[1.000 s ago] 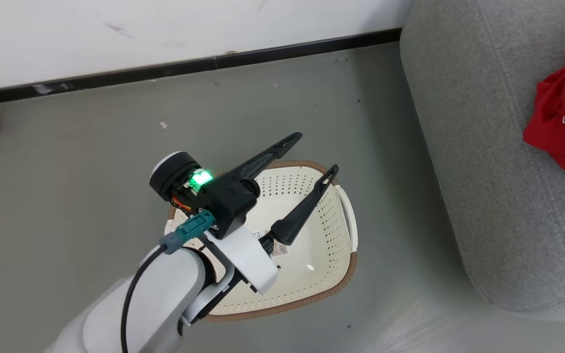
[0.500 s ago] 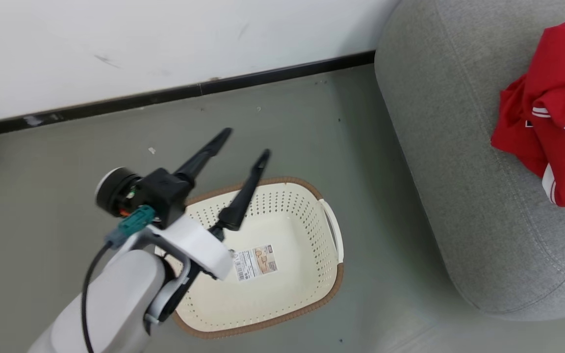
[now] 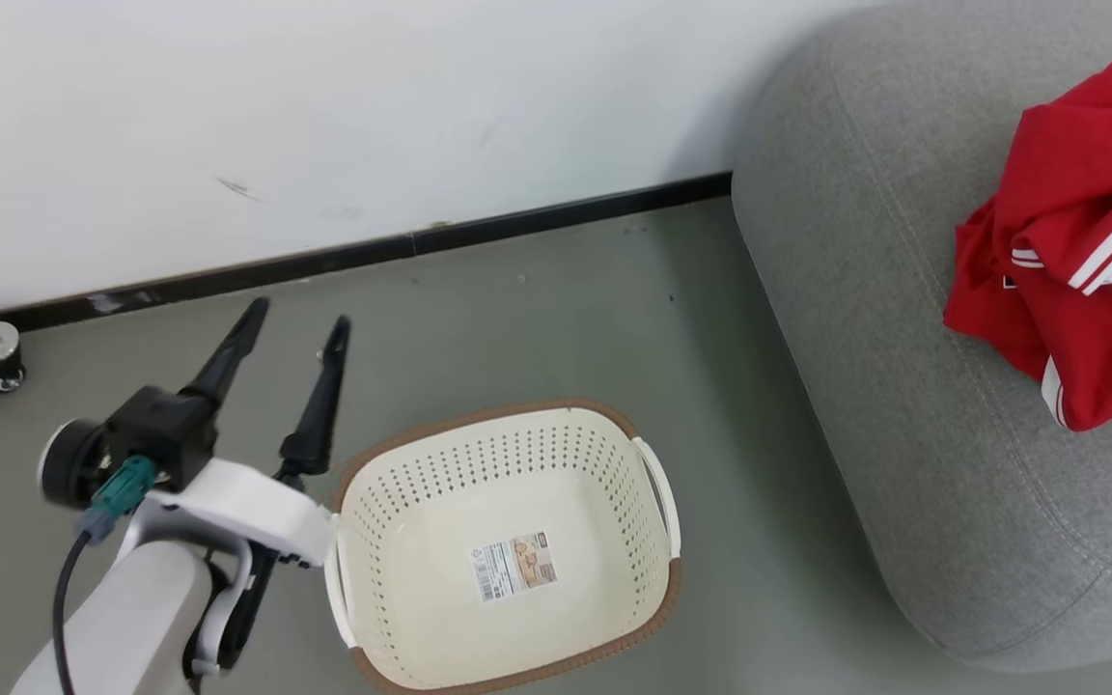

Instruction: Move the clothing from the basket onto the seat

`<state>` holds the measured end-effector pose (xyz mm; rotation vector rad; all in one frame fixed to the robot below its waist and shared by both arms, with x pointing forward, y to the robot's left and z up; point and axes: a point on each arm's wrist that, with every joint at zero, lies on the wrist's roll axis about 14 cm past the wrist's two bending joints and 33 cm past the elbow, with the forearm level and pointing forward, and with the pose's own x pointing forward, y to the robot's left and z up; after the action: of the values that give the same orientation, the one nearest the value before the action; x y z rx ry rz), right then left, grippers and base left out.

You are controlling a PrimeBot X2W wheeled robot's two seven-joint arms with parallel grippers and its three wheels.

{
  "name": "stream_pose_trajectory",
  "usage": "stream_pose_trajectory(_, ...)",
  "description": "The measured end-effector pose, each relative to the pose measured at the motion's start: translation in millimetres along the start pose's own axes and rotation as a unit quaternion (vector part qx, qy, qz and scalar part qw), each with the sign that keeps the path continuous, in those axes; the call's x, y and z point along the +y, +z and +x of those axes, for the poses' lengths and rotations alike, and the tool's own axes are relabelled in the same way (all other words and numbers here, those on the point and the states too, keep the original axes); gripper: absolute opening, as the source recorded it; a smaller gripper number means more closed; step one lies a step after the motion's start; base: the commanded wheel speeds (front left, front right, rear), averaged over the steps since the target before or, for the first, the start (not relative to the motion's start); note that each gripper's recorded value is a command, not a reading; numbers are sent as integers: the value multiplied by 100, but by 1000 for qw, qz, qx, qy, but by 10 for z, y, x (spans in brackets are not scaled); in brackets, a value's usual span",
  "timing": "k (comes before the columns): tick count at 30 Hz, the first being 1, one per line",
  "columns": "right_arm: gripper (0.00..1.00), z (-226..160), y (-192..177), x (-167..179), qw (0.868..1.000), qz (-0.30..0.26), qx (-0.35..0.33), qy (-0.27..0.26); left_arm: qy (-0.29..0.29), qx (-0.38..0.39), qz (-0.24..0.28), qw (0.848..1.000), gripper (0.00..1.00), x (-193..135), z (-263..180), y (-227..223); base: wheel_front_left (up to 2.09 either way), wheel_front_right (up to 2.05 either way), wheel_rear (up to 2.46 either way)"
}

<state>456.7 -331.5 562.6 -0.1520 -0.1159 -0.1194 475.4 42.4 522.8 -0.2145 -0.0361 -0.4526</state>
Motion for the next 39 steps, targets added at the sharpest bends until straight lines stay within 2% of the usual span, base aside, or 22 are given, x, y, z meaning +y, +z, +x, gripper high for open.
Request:
stream_pose_trajectory(5,100,-34,138,376,999,31,-27,34,65,5,12,998,100,321,-218,4,0,0,0)
stream_pose_trajectory(12,100,-172,227,847,994,67,-45,73,154,14,32,987,100,757,-622,14,0,0,0)
stream_pose_trajectory(18,100,-360,142,1115,991,93,-33,90,212,19,42,976,100,999,-983,27,0,0,0)
stream_pose_trajectory(22,100,-513,68,1300,988,114,-21,101,245,17,40,968,100,1110,-1194,61,0,0,0)
stream_pose_trajectory(31,100,-766,68,1597,984,131,-18,120,280,6,36,959,100,1159,-1519,130,0,0,0)
stream_pose_trajectory(39,100,-1040,-19,1664,984,126,-5,122,294,-8,37,955,100,1124,-1726,203,0,0,0)
